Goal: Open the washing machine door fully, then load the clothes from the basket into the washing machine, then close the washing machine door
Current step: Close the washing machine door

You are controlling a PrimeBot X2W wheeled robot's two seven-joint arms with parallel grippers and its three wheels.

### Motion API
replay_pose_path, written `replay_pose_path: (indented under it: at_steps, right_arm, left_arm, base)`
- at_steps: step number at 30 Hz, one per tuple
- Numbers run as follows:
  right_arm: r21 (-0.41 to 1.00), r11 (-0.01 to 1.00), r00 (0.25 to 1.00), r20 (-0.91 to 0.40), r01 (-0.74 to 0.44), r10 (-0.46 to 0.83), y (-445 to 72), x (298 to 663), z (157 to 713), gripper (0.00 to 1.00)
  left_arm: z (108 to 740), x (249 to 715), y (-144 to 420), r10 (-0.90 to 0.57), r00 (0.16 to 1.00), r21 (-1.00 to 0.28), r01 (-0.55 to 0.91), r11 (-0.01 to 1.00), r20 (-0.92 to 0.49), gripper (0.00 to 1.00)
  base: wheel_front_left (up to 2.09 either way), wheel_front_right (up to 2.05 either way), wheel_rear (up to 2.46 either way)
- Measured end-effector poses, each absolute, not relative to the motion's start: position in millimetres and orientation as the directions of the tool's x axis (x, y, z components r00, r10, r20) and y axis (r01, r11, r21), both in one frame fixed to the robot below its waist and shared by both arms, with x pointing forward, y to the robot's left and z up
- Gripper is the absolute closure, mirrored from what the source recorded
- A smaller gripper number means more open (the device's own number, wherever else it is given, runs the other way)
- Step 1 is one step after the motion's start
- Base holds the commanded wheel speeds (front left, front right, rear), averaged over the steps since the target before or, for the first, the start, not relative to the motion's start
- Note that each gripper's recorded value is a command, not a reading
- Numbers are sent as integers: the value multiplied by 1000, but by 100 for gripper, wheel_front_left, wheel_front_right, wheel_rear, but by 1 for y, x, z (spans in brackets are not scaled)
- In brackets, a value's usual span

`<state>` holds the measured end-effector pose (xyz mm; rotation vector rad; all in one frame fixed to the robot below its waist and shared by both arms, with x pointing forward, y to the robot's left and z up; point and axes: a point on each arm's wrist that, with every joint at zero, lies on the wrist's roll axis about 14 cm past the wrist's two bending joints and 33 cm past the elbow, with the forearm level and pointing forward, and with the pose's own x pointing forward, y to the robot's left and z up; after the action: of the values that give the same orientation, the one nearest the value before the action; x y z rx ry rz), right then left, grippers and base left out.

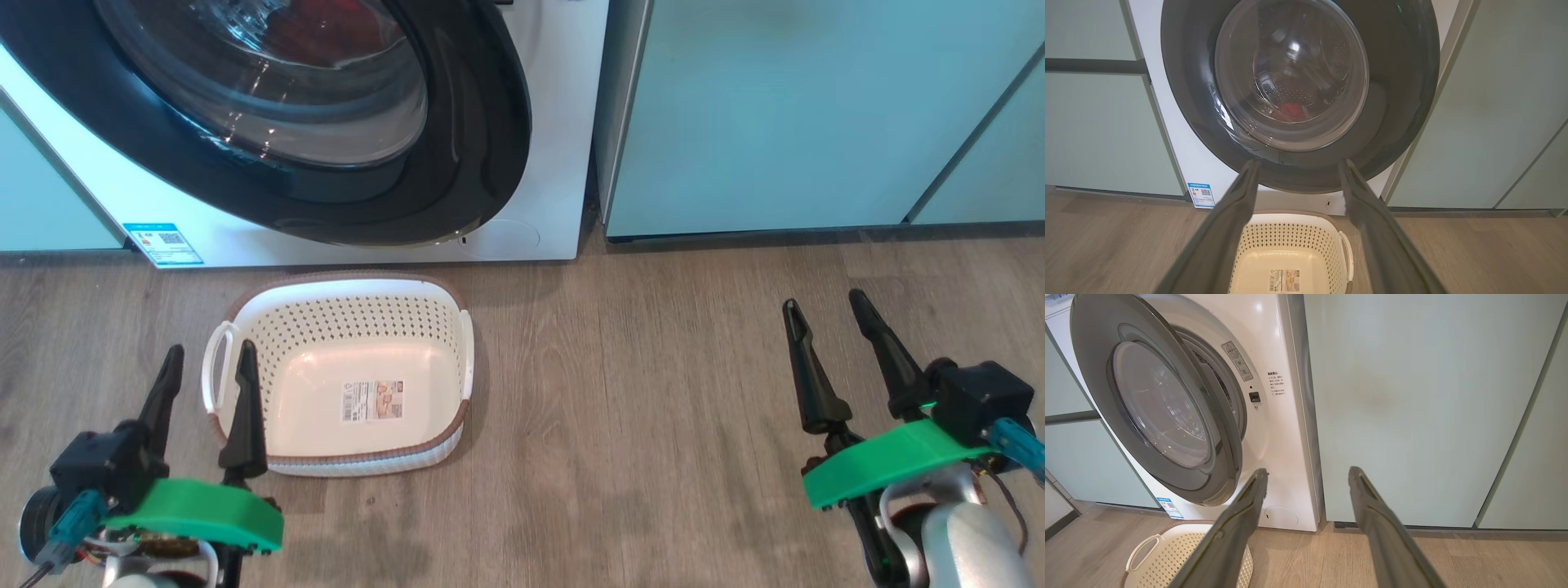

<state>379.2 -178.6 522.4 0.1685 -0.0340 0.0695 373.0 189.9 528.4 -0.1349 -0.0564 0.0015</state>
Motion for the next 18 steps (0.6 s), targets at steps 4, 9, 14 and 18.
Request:
replay_pose_path:
  at_steps: [4,9,14,18]
  right_arm:
    - [172,983,997,39,-71,65,-179,379,522,0]
    - [172,983,997,39,-70,64,-179,379,522,0]
    - [190,979,997,43,-73,66,-178,381,522,100]
    - [193,978,997,40,-79,73,-176,382,521,100]
  left_arm:
    - [530,373,190,7,998,-133,2,991,60,0]
    - [530,374,190,7,998,-122,0,993,58,0]
    - [531,373,191,16,998,-121,-9,993,59,0]
    - [533,373,192,20,998,-121,-12,993,65,0]
  base:
    - [0,0,0]
    - [0,0,0]
    - [0,0,0]
    - [0,0,0]
